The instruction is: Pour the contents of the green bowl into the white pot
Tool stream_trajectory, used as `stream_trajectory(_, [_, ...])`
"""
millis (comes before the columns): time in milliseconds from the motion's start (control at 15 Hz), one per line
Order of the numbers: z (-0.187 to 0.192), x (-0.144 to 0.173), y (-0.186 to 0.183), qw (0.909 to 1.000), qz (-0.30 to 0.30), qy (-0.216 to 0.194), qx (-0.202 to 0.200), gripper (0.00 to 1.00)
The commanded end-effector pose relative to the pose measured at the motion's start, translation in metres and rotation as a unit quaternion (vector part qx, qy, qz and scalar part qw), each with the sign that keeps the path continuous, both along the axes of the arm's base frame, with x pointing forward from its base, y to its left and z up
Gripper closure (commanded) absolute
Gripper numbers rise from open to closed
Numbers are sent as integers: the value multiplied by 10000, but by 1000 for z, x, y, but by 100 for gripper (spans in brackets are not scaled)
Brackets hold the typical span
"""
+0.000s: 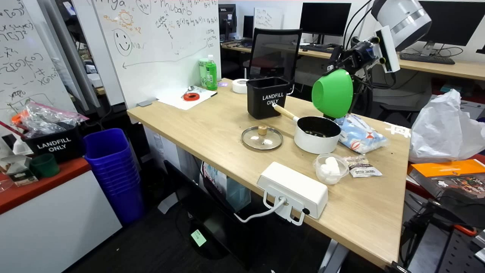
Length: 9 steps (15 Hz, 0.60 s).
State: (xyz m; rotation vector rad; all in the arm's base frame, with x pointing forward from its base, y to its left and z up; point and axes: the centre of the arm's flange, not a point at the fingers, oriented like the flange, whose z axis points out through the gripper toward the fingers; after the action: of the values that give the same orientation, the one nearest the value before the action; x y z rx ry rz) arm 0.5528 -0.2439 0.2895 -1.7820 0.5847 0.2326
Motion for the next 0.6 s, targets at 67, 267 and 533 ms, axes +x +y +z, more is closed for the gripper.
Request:
stream_trajectory(67, [23,-36,20,9948,575,228,-810,99])
stream_trajectory(267, [37,-56,30,9863,699,332,-1457,99])
stream_trajectory(533, [40,-67,38,9698,288,366,-2393,99])
